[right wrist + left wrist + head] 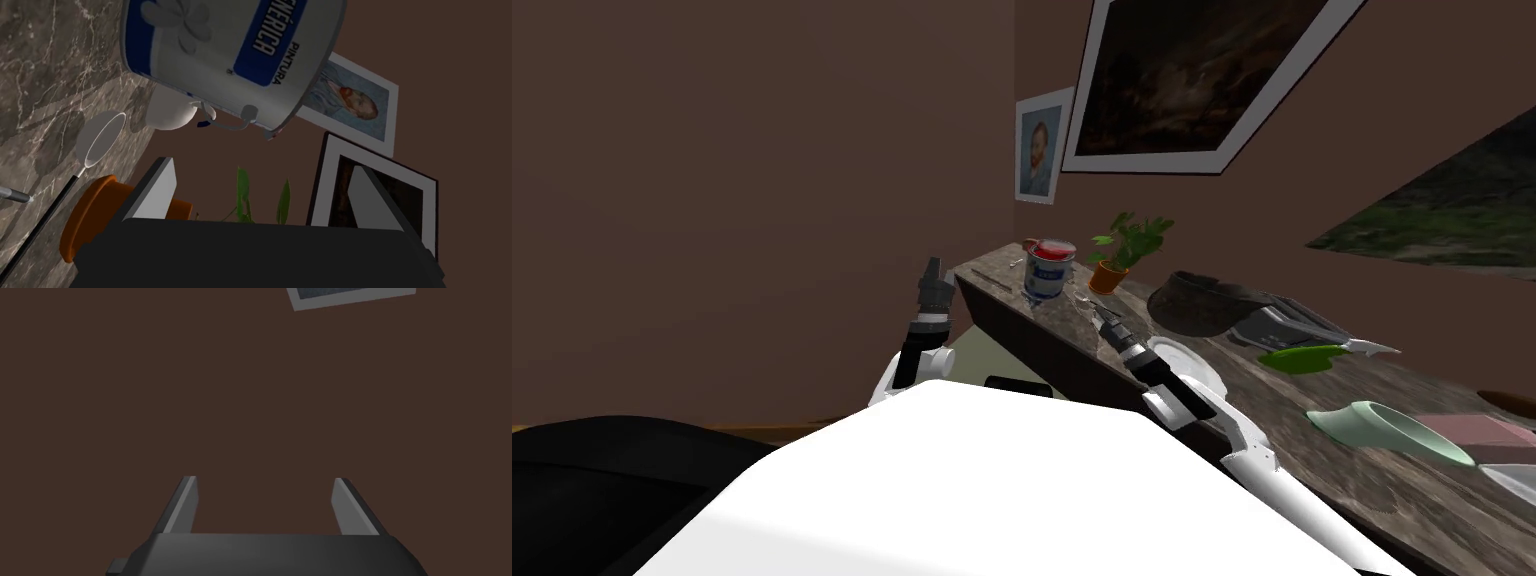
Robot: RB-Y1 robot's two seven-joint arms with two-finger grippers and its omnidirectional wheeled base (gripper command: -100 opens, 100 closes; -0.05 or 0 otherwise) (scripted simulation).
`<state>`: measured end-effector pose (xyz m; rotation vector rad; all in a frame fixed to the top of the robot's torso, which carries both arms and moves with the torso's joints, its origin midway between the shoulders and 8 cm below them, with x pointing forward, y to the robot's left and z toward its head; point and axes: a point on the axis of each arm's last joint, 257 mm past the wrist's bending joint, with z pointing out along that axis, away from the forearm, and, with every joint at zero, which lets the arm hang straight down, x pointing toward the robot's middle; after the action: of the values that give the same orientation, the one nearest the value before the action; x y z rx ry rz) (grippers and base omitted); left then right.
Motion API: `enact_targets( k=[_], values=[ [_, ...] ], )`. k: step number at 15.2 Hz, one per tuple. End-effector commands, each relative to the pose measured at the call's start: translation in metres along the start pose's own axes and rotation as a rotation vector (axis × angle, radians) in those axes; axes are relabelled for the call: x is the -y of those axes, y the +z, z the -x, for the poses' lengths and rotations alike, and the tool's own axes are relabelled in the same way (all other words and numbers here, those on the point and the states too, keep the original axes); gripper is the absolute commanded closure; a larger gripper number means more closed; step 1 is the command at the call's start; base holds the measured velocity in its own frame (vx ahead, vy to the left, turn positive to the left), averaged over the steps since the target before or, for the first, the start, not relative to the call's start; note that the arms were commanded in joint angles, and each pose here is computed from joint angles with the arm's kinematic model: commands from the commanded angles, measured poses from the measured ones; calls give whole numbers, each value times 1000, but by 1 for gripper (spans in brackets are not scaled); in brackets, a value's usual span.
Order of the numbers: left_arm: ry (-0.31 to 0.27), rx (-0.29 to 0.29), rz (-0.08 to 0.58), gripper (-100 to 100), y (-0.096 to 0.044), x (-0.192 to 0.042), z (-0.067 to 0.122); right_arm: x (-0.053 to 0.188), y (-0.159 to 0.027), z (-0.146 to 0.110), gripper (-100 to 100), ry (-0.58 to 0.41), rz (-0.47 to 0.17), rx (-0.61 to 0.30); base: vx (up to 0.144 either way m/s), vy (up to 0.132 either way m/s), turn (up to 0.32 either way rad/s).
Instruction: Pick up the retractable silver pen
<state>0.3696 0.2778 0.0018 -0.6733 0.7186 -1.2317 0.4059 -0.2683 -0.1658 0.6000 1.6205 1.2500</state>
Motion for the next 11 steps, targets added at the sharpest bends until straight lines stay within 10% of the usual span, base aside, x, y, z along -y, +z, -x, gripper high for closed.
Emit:
enact_targets(
  k=[1,11],
  values=[
    [0,0,0,0,0,0,0,17,-5,5,-100,-4,-58,-18,-12,11,225],
    [0,0,0,0,0,0,0,84,-32,25,-100,-43,-300,-78,-7,10,145]
  ],
)
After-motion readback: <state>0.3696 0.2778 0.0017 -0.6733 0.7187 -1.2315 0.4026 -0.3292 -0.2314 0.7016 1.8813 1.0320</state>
